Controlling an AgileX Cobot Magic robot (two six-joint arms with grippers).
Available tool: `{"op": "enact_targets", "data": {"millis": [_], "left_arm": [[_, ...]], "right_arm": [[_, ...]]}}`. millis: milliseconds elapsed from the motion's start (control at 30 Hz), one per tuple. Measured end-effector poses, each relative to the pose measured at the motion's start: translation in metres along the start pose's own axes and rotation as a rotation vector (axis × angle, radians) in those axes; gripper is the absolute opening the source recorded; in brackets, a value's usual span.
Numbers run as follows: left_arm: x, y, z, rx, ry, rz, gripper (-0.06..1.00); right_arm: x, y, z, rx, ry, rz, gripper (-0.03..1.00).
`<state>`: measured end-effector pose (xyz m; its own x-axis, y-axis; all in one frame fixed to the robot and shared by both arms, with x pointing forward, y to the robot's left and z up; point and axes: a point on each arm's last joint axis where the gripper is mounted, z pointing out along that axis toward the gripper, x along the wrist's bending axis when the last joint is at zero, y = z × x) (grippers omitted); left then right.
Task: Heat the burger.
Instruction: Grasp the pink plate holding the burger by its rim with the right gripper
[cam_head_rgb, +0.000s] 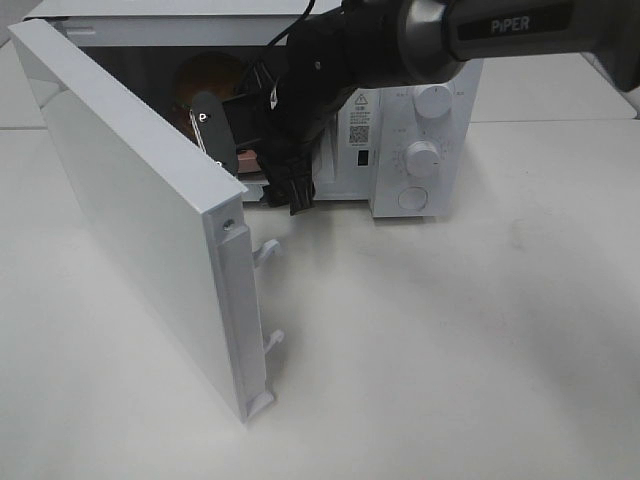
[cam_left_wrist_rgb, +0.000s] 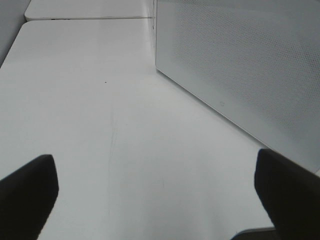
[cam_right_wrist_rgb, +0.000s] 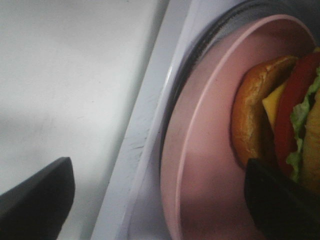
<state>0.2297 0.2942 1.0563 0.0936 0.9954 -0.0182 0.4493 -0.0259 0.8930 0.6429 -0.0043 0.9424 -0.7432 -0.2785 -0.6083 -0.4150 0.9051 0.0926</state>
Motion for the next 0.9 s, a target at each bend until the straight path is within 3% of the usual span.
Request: {"op": "enact_targets", "data": {"millis": [600, 700, 733, 767, 800, 833, 867, 900], "left_arm": [[0.0, 0.0, 0.0, 0.0, 0.0, 0.0, 0.99], [0.0, 0.0, 0.0, 0.0, 0.0, 0.0, 0.99], [0.0, 0.0, 0.0, 0.0, 0.0, 0.0, 0.99], [0.0, 0.0, 0.0, 0.0, 0.0, 0.0, 0.99], [0.0, 0.0, 0.0, 0.0, 0.0, 0.0, 0.99], [0.0, 0.0, 0.0, 0.0, 0.0, 0.0, 0.99], [0.0, 0.0, 0.0, 0.0, 0.0, 0.0, 0.99], [0.0, 0.0, 0.0, 0.0, 0.0, 0.0, 0.99]], "right_arm": [[-0.005, 0.002, 0.05, -0.058, -0.011, 0.159, 0.82], [-0.005, 0.003, 0.054, -0.07, -0.016, 0.178, 0.72], [-0.005, 0.003, 0.055, -0.081, -0.018, 0.197, 0.62], [-0.005, 0.003, 0.055, -0.081, -0.018, 0.197, 0.62], [-0.005, 0.004, 0.055, -0.091, -0.021, 0.214, 0.48], [-0.005, 0.004, 0.055, -0.091, -0.021, 0.214, 0.48], [-0.005, 0.005, 0.055, -0.098, -0.02, 0.227, 0.39], [-0.004, 0.006, 0.055, -0.108, -0.007, 0.251, 0.25]]}}
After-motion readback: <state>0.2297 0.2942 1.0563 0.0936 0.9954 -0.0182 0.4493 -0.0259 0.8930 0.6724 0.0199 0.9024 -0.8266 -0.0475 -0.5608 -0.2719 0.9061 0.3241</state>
